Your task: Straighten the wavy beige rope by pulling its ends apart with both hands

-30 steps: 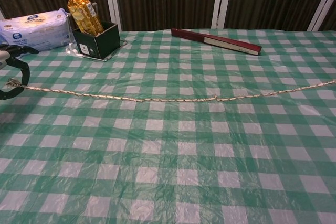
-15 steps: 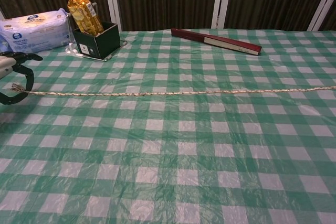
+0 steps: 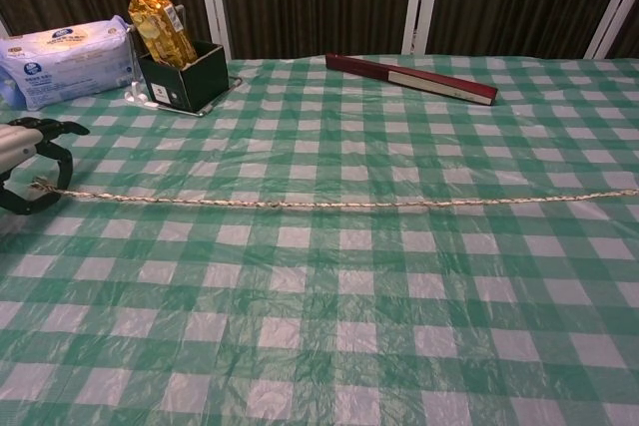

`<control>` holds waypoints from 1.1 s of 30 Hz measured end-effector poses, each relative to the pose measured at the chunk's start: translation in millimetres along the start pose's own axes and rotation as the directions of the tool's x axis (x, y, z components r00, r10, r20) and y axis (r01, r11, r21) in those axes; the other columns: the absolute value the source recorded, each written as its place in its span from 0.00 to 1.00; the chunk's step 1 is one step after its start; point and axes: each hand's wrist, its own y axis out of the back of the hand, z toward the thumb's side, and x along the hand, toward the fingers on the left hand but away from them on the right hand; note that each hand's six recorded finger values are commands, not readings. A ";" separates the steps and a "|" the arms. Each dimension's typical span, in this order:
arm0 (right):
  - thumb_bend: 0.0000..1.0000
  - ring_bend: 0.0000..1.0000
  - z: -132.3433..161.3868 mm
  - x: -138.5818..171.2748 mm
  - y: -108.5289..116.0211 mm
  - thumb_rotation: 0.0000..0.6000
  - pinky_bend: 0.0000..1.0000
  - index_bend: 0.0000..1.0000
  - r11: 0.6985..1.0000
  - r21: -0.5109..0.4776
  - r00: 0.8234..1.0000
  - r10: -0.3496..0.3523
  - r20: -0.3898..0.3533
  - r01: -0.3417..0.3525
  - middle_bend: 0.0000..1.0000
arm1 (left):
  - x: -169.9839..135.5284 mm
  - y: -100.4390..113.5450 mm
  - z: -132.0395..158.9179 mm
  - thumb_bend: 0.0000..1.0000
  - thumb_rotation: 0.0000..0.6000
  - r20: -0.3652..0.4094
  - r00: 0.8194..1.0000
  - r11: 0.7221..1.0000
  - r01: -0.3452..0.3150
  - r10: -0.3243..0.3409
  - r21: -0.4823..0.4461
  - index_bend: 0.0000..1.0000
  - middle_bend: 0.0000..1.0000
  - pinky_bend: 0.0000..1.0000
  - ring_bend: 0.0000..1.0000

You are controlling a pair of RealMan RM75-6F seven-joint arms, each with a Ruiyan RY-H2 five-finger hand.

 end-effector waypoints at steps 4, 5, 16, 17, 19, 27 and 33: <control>0.63 0.00 2.2 -2.2 -5.0 1.00 0.00 0.78 1.000 0.001 1.000 0.011 0.000 -0.011 0.04 | 0.1 -4.1 -0.8 0.44 1.00 -0.002 1.000 1.000 0.010 -0.010 -0.006 0.68 0.06 0.05 0.00; 0.63 0.00 2.7 -2.5 -5.9 1.00 0.00 0.78 1.000 0.001 1.000 0.012 -0.001 -0.012 0.04 | 0.1 -4.7 -1.0 0.44 1.00 -0.001 1.000 1.000 0.012 -0.012 -0.006 0.68 0.06 0.05 0.00; 0.63 0.00 4.2 -3.5 -13.3 1.00 0.00 0.60 0.999 0.002 0.999 0.037 0.010 -0.037 0.04 | -1.3 -8.5 -2.6 0.44 1.00 0.000 0.999 0.999 0.037 -0.037 -0.018 0.44 0.06 0.04 0.00; 0.63 0.00 4.3 -3.4 -14.1 1.00 0.00 0.57 0.999 0.002 0.999 0.041 0.011 -0.041 0.04 | -1.5 -8.9 -2.9 0.44 1.00 -0.001 0.999 0.999 0.040 -0.040 -0.018 0.41 0.05 0.04 0.00; 0.63 0.00 4.6 -3.2 -15.7 1.00 0.00 0.52 0.999 0.000 0.999 0.050 0.014 -0.050 0.04 | -1.9 -9.6 -3.3 0.44 1.00 -0.001 0.999 0.999 0.046 -0.046 -0.018 0.34 0.04 0.03 0.00; 0.55 0.00 2.2 -2.0 -15.6 1.00 0.00 0.40 0.998 -0.006 0.998 0.064 0.026 -0.064 0.01 | -4.3 -6.6 -8.1 0.43 1.00 -0.018 0.999 0.998 0.045 -0.045 -0.036 0.04 0.00 0.02 0.00; 0.42 0.00 -5.0 4.9 -7.2 1.00 0.00 0.19 0.999 -0.029 0.999 0.038 0.038 -0.037 0.00 | -9.9 4.8 -8.5 0.42 1.00 -0.013 1.000 0.996 0.008 -0.009 -0.088 0.00 0.00 0.02 0.00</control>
